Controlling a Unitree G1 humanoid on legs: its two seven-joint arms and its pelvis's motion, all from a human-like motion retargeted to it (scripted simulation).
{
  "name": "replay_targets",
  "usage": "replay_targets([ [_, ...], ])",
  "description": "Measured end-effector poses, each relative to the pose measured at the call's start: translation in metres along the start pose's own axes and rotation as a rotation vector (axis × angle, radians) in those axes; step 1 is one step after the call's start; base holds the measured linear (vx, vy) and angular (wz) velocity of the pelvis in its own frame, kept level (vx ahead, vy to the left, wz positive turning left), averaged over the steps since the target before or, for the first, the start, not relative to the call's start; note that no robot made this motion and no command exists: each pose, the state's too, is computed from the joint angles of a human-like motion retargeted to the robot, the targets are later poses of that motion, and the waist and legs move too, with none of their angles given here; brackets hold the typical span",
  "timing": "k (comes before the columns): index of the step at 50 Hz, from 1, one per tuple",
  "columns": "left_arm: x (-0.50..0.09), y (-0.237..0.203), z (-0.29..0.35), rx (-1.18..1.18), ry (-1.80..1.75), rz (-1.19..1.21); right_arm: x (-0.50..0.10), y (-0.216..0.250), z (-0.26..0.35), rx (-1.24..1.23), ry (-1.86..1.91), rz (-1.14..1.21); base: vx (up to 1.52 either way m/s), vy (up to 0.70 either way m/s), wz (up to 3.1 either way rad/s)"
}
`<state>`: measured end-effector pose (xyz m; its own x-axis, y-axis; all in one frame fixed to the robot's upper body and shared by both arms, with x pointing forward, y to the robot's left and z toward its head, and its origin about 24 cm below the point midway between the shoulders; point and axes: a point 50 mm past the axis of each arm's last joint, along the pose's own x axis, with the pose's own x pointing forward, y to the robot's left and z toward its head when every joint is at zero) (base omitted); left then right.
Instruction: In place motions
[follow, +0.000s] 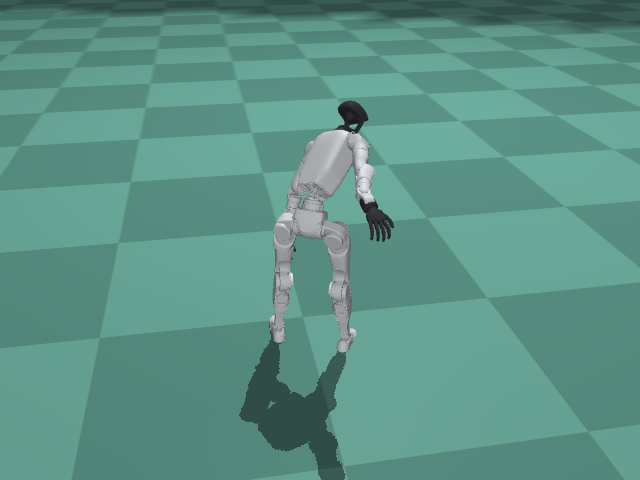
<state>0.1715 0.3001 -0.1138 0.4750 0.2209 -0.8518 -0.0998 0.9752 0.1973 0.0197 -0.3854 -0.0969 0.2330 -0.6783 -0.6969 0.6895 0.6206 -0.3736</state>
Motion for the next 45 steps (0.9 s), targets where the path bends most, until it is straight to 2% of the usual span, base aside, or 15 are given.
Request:
replay_targets([
  [5, -0.003, -0.031, -0.055, -0.015, 0.158, -0.089, -0.001, 0.009, -0.013, -0.124, 0.078, 0.038, 0.45, 0.03, 0.44],
  [14, -0.02, -0.058, -0.121, -0.225, 0.334, -0.141, -0.001, 0.038, -0.016, -0.227, 0.144, 0.12, 0.4, 0.11, 0.32],
  [18, -0.026, -0.063, -0.135, -0.256, 0.382, -0.16, -0.003, 0.045, -0.022, -0.266, 0.19, 0.154, 0.25, 0.12, 0.44],
  [28, -0.042, -0.065, -0.168, -0.136, 0.508, -0.222, -0.014, 0.04, -0.057, -0.399, 0.34, 0.201, 0.25, 0.06, 0.28],
  [35, -0.052, -0.09, -0.186, -0.18, 0.555, -0.255, -0.016, 0.035, -0.065, -0.576, 0.383, 0.196, 0.17, 0.08, -0.04],
  [45, -0.062, -0.106, -0.198, -0.133, 0.622, -0.373, -0.021, 0.028, -0.077, -0.537, 0.437, 0.183, 0.03, 0.02, -0.01],
])
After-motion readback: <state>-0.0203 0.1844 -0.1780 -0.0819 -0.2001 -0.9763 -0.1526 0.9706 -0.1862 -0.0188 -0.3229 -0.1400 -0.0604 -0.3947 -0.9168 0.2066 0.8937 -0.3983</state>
